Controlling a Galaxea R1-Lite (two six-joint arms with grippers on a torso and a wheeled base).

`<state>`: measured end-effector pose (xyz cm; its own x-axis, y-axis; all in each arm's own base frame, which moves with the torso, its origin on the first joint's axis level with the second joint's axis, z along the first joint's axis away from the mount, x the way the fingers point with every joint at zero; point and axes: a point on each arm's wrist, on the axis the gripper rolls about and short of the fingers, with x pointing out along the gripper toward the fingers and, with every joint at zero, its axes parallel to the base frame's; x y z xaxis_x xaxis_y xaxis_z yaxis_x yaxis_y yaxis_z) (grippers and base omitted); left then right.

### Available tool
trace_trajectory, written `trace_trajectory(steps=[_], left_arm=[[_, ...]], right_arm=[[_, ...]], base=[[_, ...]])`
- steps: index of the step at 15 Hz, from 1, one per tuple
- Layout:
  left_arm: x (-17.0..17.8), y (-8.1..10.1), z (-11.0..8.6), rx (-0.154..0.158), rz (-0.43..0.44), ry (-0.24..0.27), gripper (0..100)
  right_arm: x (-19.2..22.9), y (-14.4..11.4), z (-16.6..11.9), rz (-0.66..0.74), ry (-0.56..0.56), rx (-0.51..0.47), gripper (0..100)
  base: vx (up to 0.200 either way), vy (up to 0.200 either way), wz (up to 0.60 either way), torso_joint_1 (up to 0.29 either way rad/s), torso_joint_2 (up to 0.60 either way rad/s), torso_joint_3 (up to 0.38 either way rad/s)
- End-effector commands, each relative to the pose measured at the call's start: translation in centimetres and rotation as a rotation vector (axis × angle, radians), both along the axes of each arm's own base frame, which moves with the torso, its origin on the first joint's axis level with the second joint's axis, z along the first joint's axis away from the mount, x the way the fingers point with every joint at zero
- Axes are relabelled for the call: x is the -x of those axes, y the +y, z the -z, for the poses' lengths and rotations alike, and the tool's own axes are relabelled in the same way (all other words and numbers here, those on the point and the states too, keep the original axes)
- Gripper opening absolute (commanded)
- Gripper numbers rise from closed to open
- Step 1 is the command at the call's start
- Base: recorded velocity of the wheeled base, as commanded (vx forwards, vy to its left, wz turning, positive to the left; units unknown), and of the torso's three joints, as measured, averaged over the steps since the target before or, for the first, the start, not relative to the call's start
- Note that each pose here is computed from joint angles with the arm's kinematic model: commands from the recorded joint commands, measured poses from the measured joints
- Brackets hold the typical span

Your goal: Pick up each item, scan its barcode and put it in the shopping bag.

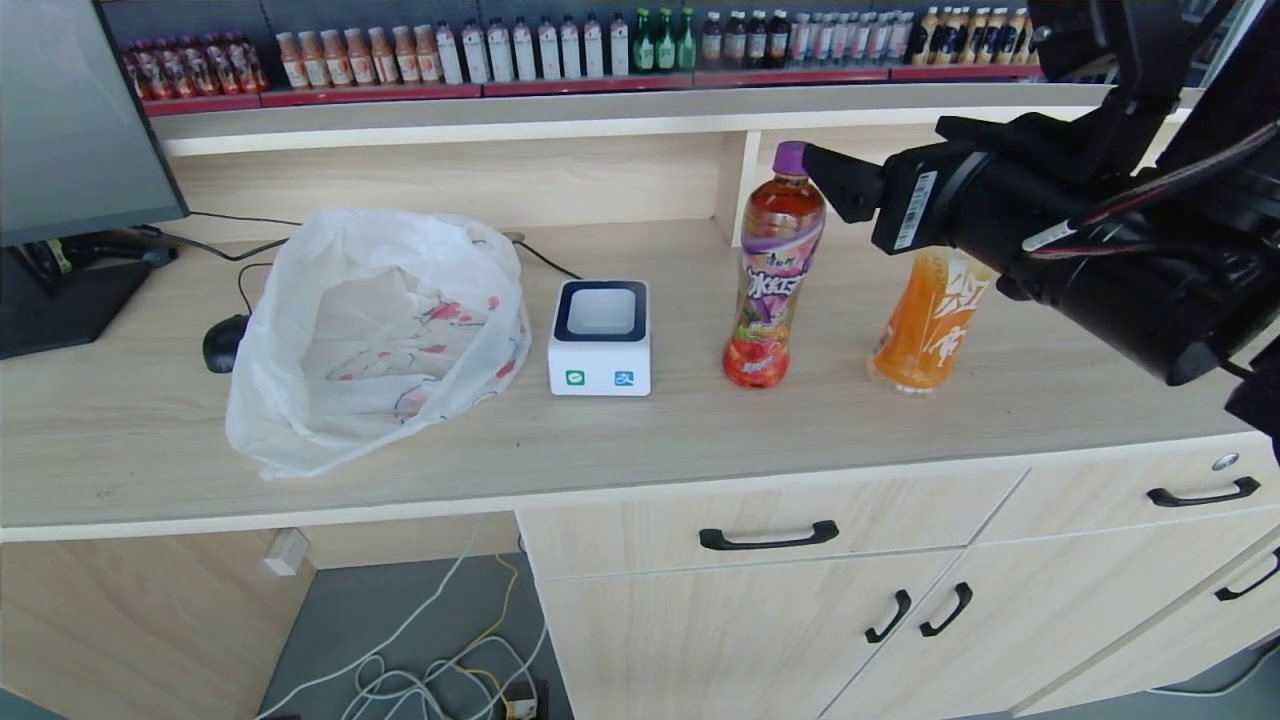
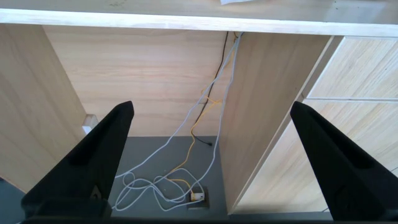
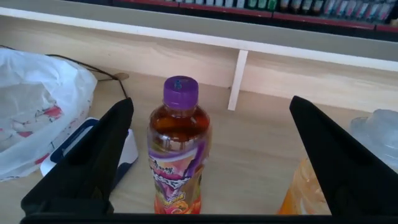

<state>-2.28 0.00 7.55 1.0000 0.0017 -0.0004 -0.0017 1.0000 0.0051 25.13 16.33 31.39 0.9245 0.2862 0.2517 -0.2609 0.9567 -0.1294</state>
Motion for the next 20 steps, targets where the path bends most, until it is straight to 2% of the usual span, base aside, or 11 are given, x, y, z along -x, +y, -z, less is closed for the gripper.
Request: trace_trajectory(steps=[1,7,12,20], left_arm=[[0.0,0.0,0.0,-0.001,-0.001,0.000,100],[0.0,0.0,0.0,-0.001,-0.001,0.000,100],[0.0,0.0,0.0,0.001,0.000,0.000,100],[0.0,0.0,0.0,-0.001,0.000,0.000,100]], right_arm=[[-1.3,1.0,0.8,0.012,0.024,-0.016,100],[-4.9,4.1,3.4,0.080,-0.021,-0.093,100],[-5.4,4.2,3.4,0.088,-0.024,-0.094,100],[-7.2,5.4,5.8,0.123,-0.046,-0.114,100]], base=[[0.000,0.000,0.00,0.000,0.00,0.000],[0.000,0.000,0.00,0.000,0.00,0.000],[0.000,0.000,0.00,0.000,0.00,0.000],[0.000,0.000,0.00,0.000,0.00,0.000]])
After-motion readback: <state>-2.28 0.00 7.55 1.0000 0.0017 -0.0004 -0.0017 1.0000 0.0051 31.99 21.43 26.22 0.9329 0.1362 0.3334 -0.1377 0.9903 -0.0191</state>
